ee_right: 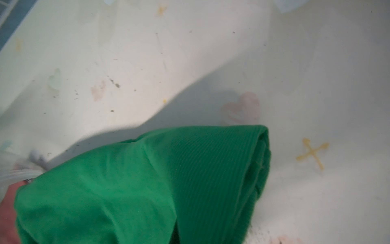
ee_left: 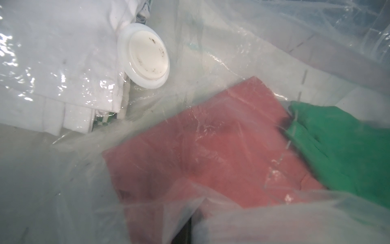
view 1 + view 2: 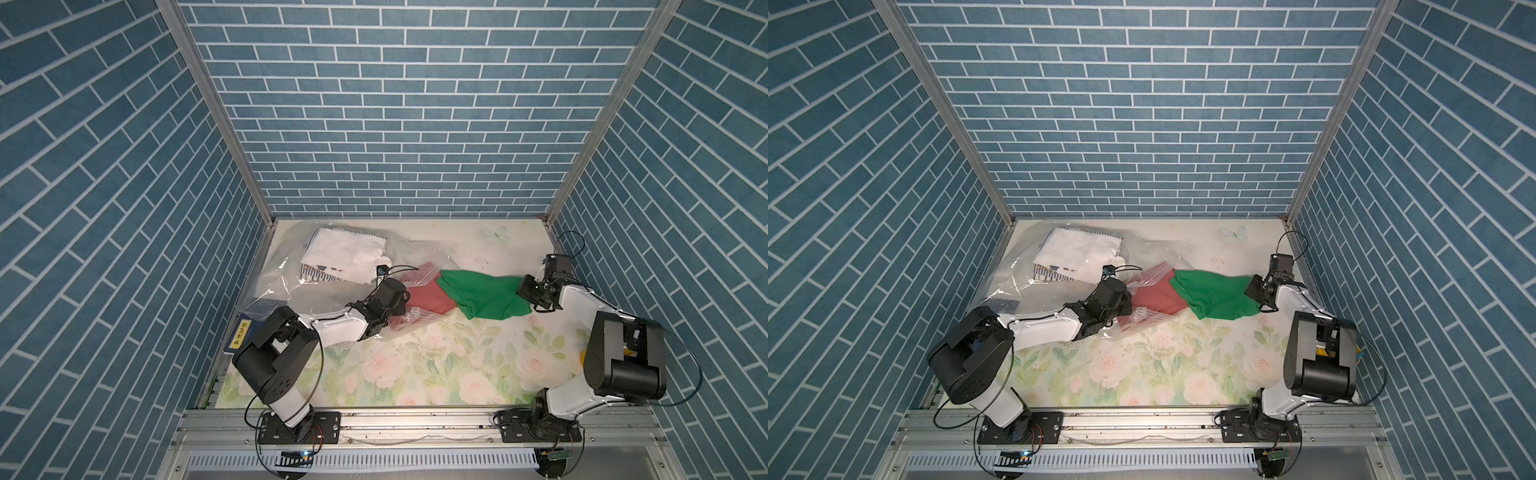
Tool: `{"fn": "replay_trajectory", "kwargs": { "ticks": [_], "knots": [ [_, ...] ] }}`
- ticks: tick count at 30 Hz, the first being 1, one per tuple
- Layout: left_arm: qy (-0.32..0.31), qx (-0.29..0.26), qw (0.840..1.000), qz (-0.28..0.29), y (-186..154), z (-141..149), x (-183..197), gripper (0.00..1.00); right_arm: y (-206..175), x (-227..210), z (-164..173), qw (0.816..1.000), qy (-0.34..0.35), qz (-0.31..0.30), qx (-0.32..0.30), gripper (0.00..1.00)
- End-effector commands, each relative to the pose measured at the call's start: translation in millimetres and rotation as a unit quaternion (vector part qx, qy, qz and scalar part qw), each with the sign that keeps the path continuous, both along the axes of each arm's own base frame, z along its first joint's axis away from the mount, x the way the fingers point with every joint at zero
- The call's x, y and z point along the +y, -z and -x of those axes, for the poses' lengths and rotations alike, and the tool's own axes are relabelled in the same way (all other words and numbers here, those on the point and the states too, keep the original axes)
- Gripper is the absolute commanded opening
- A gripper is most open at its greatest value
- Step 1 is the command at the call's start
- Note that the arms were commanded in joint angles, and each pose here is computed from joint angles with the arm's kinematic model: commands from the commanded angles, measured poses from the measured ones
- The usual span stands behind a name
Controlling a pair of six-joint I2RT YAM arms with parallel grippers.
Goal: Take the tank top out of the vacuum bag
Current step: Take out the tank top from the vacuum bag, then move the tank top to the corner of the board.
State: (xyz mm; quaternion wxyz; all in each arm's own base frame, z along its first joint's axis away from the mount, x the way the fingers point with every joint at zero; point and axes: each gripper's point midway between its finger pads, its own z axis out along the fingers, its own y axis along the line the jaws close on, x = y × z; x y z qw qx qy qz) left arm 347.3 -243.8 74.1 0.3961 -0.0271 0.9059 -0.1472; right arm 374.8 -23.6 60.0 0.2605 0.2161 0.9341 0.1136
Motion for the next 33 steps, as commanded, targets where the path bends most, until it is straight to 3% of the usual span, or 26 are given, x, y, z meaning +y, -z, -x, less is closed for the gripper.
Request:
{"fn": "replay_trajectory", "kwargs": {
  "ticks": [1,2,6,8,12,15,18,23,33],
  "knots": [
    [-0.026,-0.014,1.0,-0.009,-7,1,20,0.03,2,-26,-1,1.0,0.025,0.019,0.003,0.0],
    [-0.026,-0.016,1.0,-0.006,-9,1,20,0.03,4,-29,1,0.999,0.026,0.019,0.008,0.05],
    [-0.021,-0.009,1.0,-0.001,-6,3,19,0.03,-8,-42,6,0.998,0.04,0.05,-0.002,0.72],
    [-0.021,-0.008,1.0,0.002,-6,3,18,0.03,-27,-51,10,0.995,0.06,0.073,-0.023,0.88],
    [-0.024,-0.011,1.0,0.005,-9,4,20,0.03,-63,-56,25,0.989,0.1,0.089,-0.06,0.93],
    [-0.026,-0.023,0.999,0.012,-17,3,20,0.03,-74,-36,34,0.991,0.09,0.049,-0.088,0.93],
    [-0.03,-0.029,0.999,0.011,-20,1,22,0.03,-65,2,42,0.992,0.073,-0.04,-0.098,0.93],
    [-0.027,-0.033,0.999,0.012,-25,0,20,0.03,-42,69,61,0.978,0.076,-0.175,-0.089,0.89],
    [-0.007,-0.031,0.999,0.004,-22,4,18,0.03,4,98,99,0.932,0.189,-0.3,-0.072,0.88]
  ]
}}
